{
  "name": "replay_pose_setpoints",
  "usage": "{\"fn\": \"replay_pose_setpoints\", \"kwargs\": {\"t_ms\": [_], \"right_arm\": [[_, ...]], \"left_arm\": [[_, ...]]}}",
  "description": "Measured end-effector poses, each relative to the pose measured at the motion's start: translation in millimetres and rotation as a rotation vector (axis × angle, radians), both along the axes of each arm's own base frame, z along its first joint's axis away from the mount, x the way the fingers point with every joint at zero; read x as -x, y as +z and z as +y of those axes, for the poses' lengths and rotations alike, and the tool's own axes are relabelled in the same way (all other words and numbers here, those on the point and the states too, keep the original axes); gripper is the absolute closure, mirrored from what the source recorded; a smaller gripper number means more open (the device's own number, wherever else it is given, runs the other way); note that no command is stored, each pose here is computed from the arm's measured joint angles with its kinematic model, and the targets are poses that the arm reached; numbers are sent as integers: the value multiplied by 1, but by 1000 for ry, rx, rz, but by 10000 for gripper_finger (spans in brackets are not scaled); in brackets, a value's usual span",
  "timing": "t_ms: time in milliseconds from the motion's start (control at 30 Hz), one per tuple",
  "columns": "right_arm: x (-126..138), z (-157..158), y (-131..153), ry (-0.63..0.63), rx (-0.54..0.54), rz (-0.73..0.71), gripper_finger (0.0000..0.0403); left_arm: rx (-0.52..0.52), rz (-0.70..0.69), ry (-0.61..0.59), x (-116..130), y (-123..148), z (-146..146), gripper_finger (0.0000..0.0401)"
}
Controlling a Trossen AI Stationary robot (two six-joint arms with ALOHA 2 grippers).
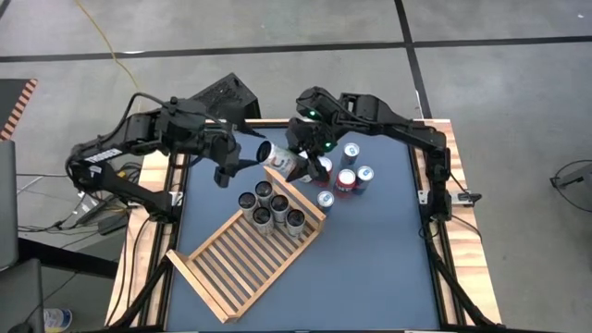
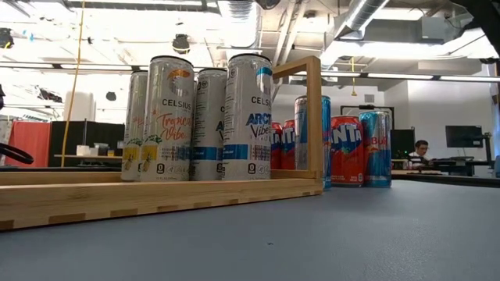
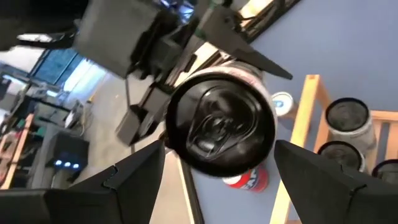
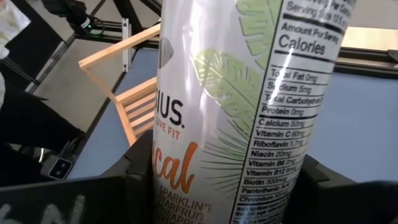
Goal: Place canned beverage on shelf
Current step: Put the white yellow soda can on the shelf aligned with the other white yellow soda cans
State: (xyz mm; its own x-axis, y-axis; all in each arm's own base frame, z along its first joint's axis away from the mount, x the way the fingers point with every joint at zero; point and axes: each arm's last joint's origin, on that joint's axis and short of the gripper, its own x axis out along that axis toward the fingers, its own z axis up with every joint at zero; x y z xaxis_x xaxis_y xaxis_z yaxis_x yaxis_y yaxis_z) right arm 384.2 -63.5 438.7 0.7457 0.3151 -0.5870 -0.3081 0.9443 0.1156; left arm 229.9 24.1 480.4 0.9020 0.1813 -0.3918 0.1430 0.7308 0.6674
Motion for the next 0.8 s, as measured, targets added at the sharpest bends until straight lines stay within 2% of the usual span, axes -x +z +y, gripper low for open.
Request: {"fn": "replay_pose_setpoints", "kwargs": {"t_ms": [267, 467, 633, 800], "right_arm": [[-1, 3, 0, 7, 1, -5, 197], [-1, 3, 0, 6, 1, -5, 197], [-1, 3, 0, 9, 1, 1, 197], [-3, 7, -2, 30, 15, -3, 197]], "left_arm": [[-3, 11, 27, -6, -3, 1, 110], [49, -8, 27, -6, -1, -1, 104], [-71, 15, -59, -7, -2, -8, 101], [-87, 18, -113, -7, -2, -10, 101]]}}
